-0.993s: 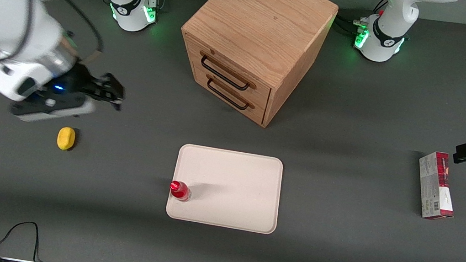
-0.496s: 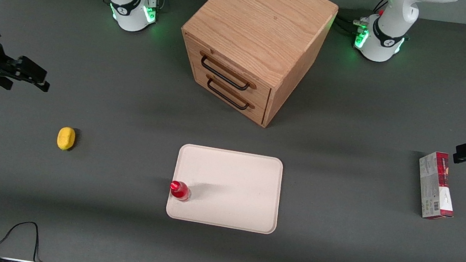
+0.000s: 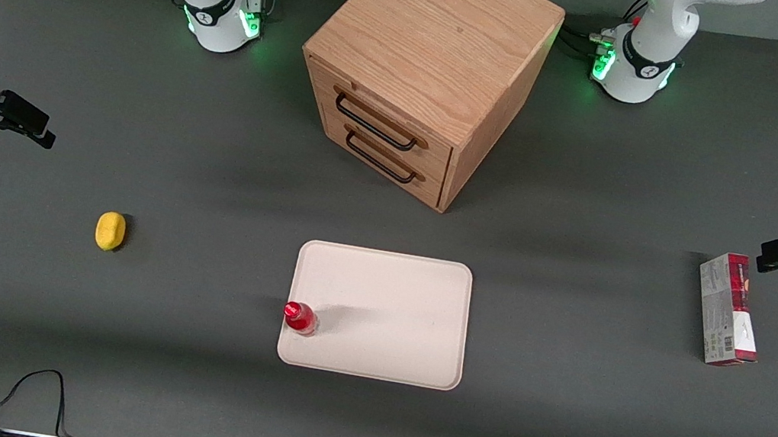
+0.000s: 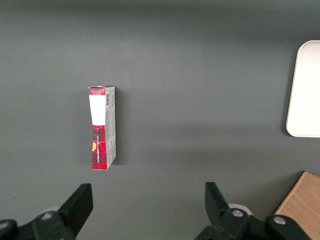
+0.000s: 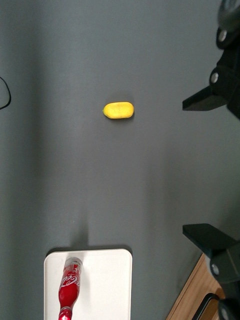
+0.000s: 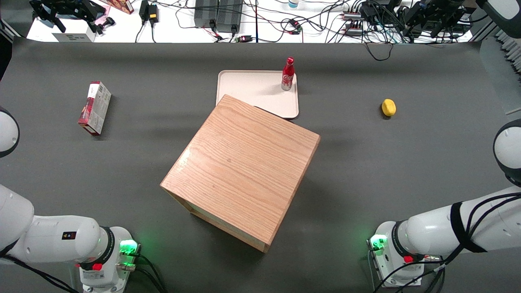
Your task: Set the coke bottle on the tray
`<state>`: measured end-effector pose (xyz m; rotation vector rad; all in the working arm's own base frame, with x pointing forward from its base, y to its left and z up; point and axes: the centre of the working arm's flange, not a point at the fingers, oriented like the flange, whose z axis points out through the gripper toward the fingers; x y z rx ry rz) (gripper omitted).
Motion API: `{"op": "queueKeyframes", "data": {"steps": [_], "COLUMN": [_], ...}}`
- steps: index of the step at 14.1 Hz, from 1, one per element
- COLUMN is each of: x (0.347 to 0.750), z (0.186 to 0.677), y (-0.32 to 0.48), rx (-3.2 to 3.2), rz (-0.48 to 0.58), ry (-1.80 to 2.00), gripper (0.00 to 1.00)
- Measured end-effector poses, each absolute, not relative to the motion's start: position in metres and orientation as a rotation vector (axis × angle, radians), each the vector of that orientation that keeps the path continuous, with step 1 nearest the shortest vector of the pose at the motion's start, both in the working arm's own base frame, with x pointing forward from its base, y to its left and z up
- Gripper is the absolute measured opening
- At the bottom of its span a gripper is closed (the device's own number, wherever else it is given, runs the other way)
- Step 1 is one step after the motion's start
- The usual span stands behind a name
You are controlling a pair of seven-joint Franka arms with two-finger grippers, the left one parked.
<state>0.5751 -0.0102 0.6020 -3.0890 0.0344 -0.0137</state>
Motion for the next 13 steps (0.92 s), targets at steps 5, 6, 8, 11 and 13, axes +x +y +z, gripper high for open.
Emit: {"op": "queueKeyframes", "data": {"steps": [5, 6, 8, 11, 13], "x": [0.5765, 0.5771, 0.5778, 0.578, 0.5782], "z": [0.5994, 0.6005, 0.6028, 0.6028, 0.6024], "y": [-0.0108, -0.0109, -0.011, -0.011, -0.0114], "rx": [-3.11, -3.111, -3.112, -3.112, -3.116], "rz": [-0.017, -0.026, -0.04, -0.04, -0.039], "ry": [0.029, 0.029, 0.029, 0.029, 0.029], "gripper": [1.0, 1.0, 1.0, 1.0, 1.0]}}
